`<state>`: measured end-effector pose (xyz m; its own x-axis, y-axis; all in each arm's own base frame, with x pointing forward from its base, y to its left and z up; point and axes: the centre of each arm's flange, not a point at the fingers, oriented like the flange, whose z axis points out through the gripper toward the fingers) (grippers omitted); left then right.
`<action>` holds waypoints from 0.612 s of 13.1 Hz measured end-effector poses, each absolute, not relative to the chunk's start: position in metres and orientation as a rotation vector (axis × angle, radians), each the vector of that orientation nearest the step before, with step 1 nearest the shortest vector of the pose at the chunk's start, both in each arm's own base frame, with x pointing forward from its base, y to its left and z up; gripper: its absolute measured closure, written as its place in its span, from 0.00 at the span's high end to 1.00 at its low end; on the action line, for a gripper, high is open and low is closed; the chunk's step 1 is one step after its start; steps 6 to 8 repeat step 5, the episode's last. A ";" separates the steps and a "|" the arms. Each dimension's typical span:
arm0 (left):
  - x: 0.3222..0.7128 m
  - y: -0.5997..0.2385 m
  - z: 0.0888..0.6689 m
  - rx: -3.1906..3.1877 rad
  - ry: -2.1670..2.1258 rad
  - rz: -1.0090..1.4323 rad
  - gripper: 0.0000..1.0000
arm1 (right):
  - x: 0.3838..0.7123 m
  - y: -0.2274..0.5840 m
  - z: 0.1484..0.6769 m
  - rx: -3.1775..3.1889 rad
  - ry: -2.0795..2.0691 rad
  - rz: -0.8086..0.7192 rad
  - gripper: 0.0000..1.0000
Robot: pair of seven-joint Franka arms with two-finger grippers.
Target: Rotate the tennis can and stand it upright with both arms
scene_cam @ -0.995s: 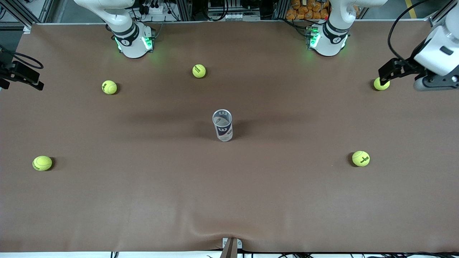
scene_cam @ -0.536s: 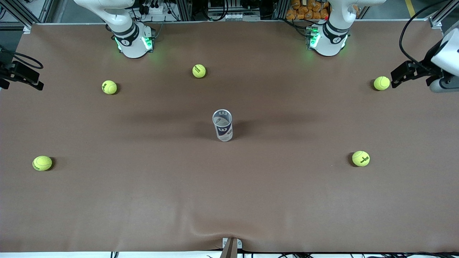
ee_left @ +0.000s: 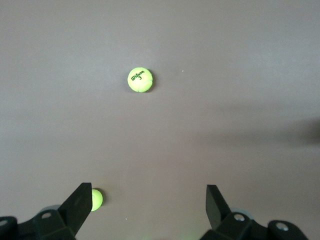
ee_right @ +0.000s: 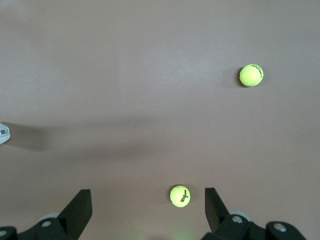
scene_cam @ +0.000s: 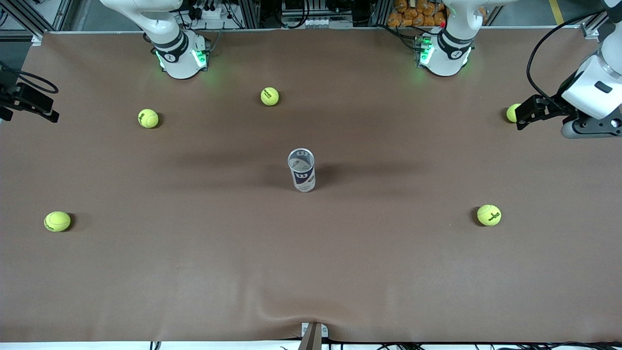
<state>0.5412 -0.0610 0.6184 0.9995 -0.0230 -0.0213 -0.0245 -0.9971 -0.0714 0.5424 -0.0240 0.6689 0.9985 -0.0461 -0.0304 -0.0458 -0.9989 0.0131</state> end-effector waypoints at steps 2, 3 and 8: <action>0.542 -0.061 0.622 -3.076 0.032 0.019 1.00 | 0.542 -0.024 0.669 3.128 -0.072 -0.048 1.00; 0.542 -0.060 0.626 -3.079 0.029 0.011 1.00 | 0.542 -0.024 0.669 3.128 -0.072 -0.048 1.00; 0.541 -0.060 0.634 -3.081 0.027 0.019 1.00 | 0.542 -0.024 0.669 3.128 -0.072 -0.048 1.00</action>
